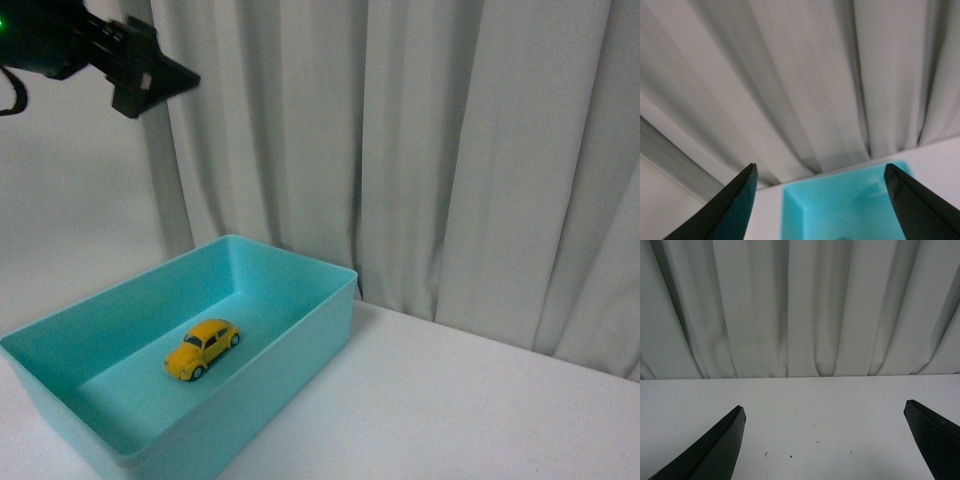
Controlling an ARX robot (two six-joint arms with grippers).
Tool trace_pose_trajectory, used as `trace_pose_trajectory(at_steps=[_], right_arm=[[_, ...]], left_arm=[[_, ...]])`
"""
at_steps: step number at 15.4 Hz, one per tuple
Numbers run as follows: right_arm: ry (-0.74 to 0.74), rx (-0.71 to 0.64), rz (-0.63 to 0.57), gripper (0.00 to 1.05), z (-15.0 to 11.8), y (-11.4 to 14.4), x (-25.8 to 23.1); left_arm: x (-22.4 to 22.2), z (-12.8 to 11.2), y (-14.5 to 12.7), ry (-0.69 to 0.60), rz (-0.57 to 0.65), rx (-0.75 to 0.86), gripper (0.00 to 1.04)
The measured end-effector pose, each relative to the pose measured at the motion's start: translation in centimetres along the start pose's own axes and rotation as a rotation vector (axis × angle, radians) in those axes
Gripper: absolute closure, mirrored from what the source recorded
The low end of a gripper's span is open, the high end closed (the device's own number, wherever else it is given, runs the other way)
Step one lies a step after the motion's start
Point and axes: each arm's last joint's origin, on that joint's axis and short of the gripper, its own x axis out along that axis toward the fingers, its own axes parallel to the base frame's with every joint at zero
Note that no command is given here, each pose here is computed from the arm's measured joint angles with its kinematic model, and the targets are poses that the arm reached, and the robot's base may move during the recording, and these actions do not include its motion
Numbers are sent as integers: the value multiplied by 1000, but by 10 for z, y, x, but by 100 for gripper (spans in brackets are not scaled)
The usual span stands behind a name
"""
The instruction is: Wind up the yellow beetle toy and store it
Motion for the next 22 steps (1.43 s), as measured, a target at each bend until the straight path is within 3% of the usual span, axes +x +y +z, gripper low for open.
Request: trace_pose_trajectory(at_steps=[1, 3, 6, 8, 9, 18, 22], right_arm=[[0, 0, 0, 7, 0, 0, 0], [0, 0, 0, 7, 0, 0, 0], [0, 0, 0, 7, 0, 0, 0], [0, 0, 2, 7, 0, 0, 0], [0, 0, 0, 7, 0, 0, 0], [0, 0, 0, 7, 0, 0, 0], [0, 0, 0, 7, 0, 0, 0]], left_arm=[[-29, -11, -18, -92, 17, -116, 42], [-67, -29, -49, -122, 33, -270, 65], [-73, -32, -63, -151, 28, -282, 77], [-79, -48, -87, -152, 11, -309, 99], [-80, -57, -97, -136, 16, -324, 103], [-96, -87, -146, -153, 4, -326, 103], [-100, -95, -148, -147, 20, -329, 103]])
